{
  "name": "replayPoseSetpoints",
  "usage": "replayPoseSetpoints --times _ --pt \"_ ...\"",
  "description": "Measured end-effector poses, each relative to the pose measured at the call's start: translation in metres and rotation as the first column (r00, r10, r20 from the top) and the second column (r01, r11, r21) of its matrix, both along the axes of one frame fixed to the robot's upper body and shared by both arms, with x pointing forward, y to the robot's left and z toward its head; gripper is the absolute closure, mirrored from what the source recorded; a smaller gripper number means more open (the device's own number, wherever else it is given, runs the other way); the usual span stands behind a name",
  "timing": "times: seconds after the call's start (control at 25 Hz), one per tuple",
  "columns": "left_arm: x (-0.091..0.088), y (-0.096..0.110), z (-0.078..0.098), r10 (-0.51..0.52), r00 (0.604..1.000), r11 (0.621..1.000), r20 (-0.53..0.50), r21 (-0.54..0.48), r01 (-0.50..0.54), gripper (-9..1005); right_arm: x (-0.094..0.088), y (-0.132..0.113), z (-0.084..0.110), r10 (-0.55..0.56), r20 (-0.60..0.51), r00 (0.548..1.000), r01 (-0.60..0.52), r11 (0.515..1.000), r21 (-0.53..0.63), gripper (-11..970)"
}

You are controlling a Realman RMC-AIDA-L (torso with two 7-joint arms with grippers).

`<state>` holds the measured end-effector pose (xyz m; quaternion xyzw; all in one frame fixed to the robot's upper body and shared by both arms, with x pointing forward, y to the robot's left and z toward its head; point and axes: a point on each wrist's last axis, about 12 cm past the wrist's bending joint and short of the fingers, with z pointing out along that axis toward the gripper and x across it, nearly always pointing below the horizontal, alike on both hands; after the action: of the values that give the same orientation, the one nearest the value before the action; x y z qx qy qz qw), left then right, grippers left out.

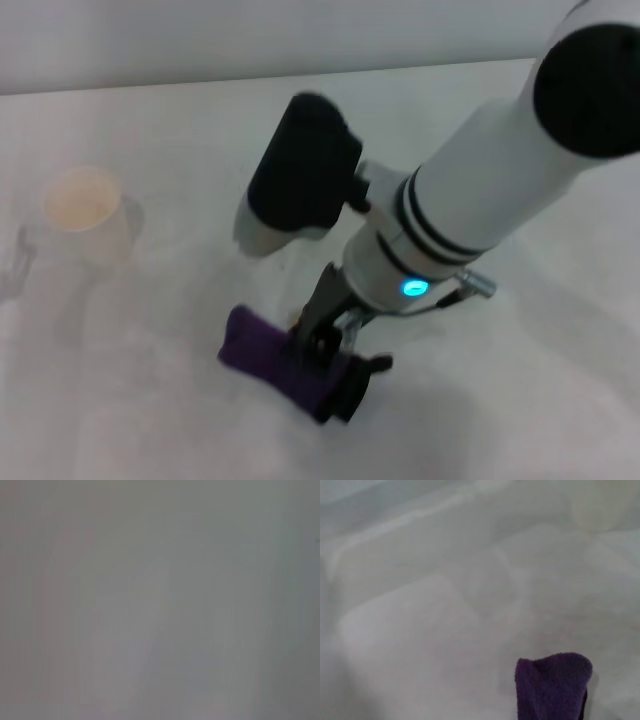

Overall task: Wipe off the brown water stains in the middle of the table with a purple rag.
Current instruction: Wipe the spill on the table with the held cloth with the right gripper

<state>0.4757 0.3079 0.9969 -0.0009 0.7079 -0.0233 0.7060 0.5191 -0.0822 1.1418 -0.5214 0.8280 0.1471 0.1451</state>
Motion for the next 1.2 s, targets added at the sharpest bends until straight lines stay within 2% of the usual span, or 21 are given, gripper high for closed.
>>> replayPoseSetpoints --times 0.36,0.52,0.56,1.04,1.2 --pt "0.002 -0.003 0.001 -0.007 1.000 1.000 0.005 -0.007 0.007 108 -0.005 0.006 -0.037 -0.001 -0.012 1.000 0.001 1.000 0.009 883" --pt "0.003 -0.007 0.001 -0.012 1.000 1.000 0.008 -0.021 0.012 108 0.003 0.000 -0.049 -0.047 -0.010 0.999 0.047 0.999 0.000 884" --pt "0.003 -0.007 0.002 -0.012 1.000 1.000 0.008 -0.022 0.012 108 0.011 -0.005 -0.052 -0.085 0.003 0.996 0.085 0.996 0.007 884" --pt "0.002 -0.008 0.001 -0.012 1.000 0.999 0.007 -0.031 0.012 108 0.049 -0.042 -0.052 -0.228 0.127 0.965 0.234 0.972 -0.033 885" --pt "0.002 -0.007 0.001 -0.011 1.000 0.999 0.006 -0.040 0.011 109 0.051 -0.044 -0.049 -0.246 0.127 0.961 0.250 0.968 -0.014 885"
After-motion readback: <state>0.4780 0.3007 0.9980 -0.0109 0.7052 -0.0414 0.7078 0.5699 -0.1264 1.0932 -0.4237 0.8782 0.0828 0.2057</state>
